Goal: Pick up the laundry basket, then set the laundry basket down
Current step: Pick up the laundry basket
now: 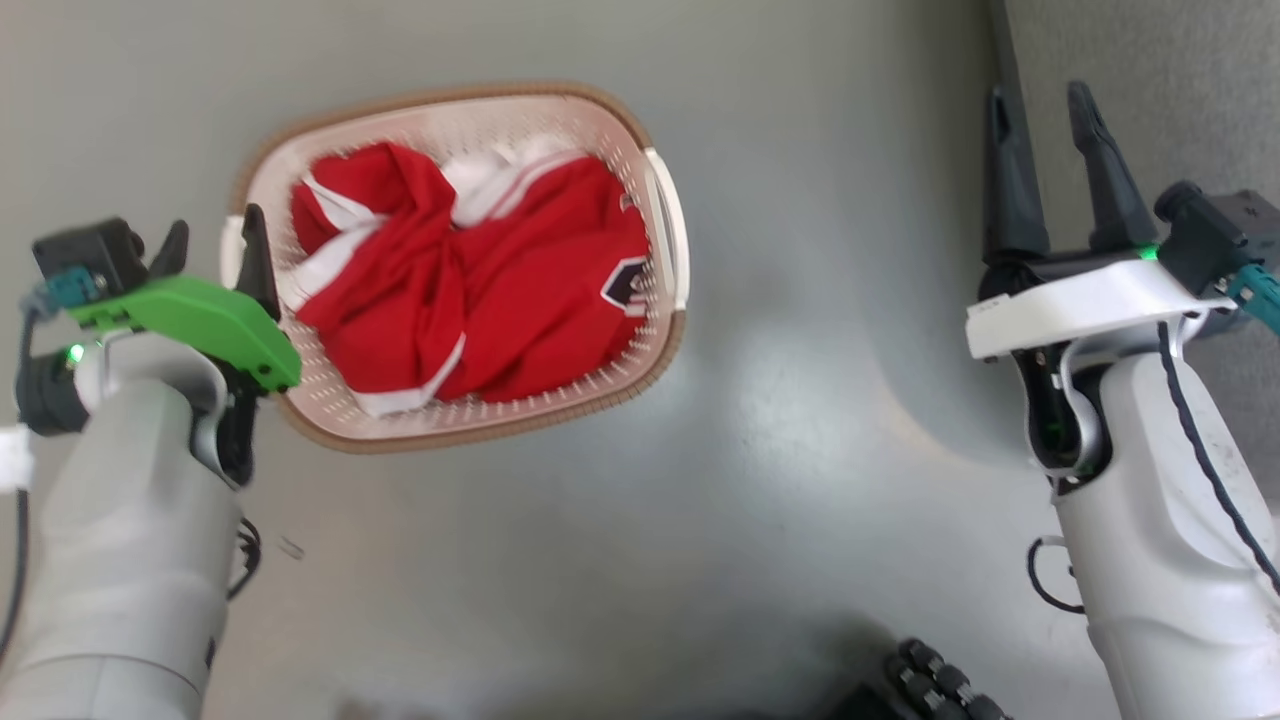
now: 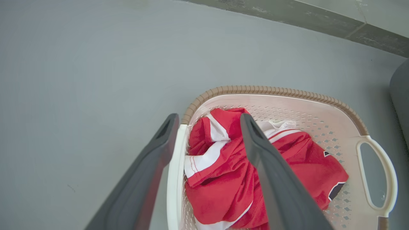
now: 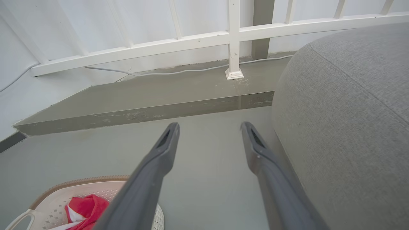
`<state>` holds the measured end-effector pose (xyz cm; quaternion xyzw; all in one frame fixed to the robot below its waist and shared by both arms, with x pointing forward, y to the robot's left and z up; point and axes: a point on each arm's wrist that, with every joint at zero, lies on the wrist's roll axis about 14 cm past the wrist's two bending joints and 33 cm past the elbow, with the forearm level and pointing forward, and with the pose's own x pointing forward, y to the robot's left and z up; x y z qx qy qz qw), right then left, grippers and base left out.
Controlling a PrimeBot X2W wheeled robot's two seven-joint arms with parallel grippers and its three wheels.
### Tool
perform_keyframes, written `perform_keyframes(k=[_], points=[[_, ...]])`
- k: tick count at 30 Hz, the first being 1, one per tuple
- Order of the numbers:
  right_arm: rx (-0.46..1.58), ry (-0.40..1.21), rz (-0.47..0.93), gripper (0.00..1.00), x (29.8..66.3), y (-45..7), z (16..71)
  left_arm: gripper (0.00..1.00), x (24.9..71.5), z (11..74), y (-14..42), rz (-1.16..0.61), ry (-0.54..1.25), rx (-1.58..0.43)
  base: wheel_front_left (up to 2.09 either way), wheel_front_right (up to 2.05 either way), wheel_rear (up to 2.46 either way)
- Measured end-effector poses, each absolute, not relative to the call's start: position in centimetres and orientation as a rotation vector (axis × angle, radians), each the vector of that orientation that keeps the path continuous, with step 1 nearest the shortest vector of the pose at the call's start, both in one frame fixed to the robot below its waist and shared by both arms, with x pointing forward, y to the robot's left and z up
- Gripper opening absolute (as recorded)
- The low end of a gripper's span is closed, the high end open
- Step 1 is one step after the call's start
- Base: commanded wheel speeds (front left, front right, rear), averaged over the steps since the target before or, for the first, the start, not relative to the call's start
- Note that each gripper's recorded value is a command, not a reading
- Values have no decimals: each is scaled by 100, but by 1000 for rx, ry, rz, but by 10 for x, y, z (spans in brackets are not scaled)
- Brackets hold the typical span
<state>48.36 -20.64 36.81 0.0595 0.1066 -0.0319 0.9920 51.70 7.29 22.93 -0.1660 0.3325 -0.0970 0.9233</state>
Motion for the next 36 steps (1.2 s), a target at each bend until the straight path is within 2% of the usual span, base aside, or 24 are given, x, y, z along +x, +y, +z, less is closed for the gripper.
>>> perform_keyframes(k=[12, 21, 36], points=[[124, 179, -53, 100, 465, -201, 398, 100, 514, 306, 88, -195, 506, -319, 0, 0, 0], [123, 126, -28, 100, 454, -196, 426, 100, 529, 397, 108, -170, 244, -289, 0, 0, 0], [103, 35, -5, 100, 423, -193, 469, 100, 468, 460, 119, -167, 89, -225, 0, 0, 0]])
